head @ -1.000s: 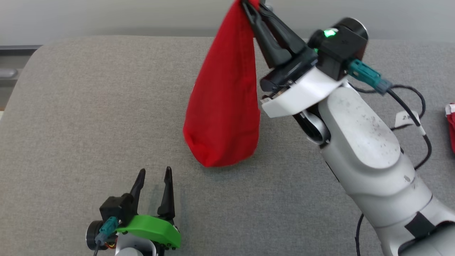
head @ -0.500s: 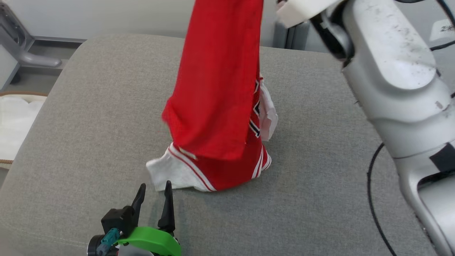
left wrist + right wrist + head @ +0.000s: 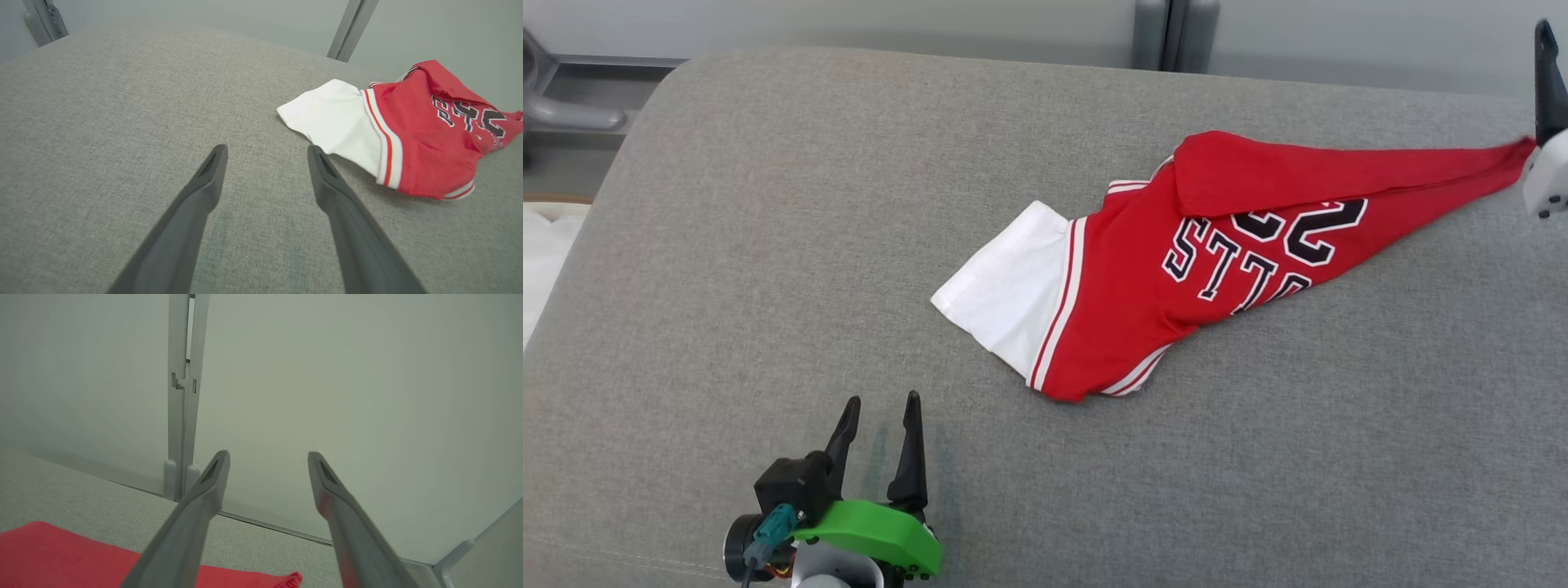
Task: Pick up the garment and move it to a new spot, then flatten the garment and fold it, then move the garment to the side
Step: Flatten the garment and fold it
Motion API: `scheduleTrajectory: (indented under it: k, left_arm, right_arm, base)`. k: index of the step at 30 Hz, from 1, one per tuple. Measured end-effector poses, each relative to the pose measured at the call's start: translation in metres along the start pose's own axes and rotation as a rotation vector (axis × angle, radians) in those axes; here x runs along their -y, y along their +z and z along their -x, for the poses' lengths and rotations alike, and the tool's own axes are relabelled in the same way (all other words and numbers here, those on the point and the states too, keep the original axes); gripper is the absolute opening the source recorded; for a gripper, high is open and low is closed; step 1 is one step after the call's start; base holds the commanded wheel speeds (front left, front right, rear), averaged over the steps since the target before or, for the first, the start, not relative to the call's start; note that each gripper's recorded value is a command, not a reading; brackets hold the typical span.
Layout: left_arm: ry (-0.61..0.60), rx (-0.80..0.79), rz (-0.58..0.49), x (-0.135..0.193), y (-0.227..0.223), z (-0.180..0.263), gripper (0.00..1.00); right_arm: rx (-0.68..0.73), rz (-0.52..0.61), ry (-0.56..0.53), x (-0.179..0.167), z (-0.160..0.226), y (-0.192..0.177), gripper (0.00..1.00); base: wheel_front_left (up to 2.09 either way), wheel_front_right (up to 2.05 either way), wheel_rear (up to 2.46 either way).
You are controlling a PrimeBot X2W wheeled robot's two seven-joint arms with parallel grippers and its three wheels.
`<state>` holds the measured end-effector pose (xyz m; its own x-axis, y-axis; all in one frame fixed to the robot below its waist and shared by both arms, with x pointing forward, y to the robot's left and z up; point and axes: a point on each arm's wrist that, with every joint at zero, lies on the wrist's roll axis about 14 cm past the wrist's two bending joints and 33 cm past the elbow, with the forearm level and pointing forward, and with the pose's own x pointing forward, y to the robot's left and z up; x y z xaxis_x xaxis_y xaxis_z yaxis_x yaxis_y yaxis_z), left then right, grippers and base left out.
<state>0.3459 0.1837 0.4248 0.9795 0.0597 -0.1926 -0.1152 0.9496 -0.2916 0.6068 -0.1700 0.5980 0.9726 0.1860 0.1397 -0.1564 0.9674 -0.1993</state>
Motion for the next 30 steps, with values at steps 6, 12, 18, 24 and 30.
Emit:
scheduleTrajectory:
  k: [6, 12, 18, 24, 30]
  left_arm:
    - [-0.018, -0.02, -0.003, 0.006, -0.006, -0.008, 1.0]
    - [-0.04, -0.029, -0.007, 0.012, -0.008, -0.018, 1.0]
    - [-0.051, -0.027, 0.003, 0.017, -0.006, -0.024, 1.0]
    - [-0.04, -0.021, 0.009, 0.015, -0.003, -0.03, 1.0]
    - [-0.007, -0.028, 0.011, 0.006, -0.005, -0.03, 1.0]
  right_arm:
    - [-0.09, -0.043, -0.007, -0.011, 0.029, -0.051, 1.0]
    - [-0.086, -0.079, 0.159, -0.084, 0.034, -0.061, 1.0]
    - [-0.103, -0.13, 0.371, -0.17, 0.042, -0.069, 1.0]
    - [-0.148, -0.132, 0.494, -0.216, 0.042, -0.085, 0.97]
    - [-0.196, -0.132, 0.528, -0.231, 0.035, -0.107, 0.85]
  base:
    - [0.0, 0.0, 0.0]
    - [0.0, 0.0, 0.0]
    - [0.0, 0.0, 0.0]
    - [0.0, 0.0, 0.0]
    - [0.0, 0.0, 0.0]
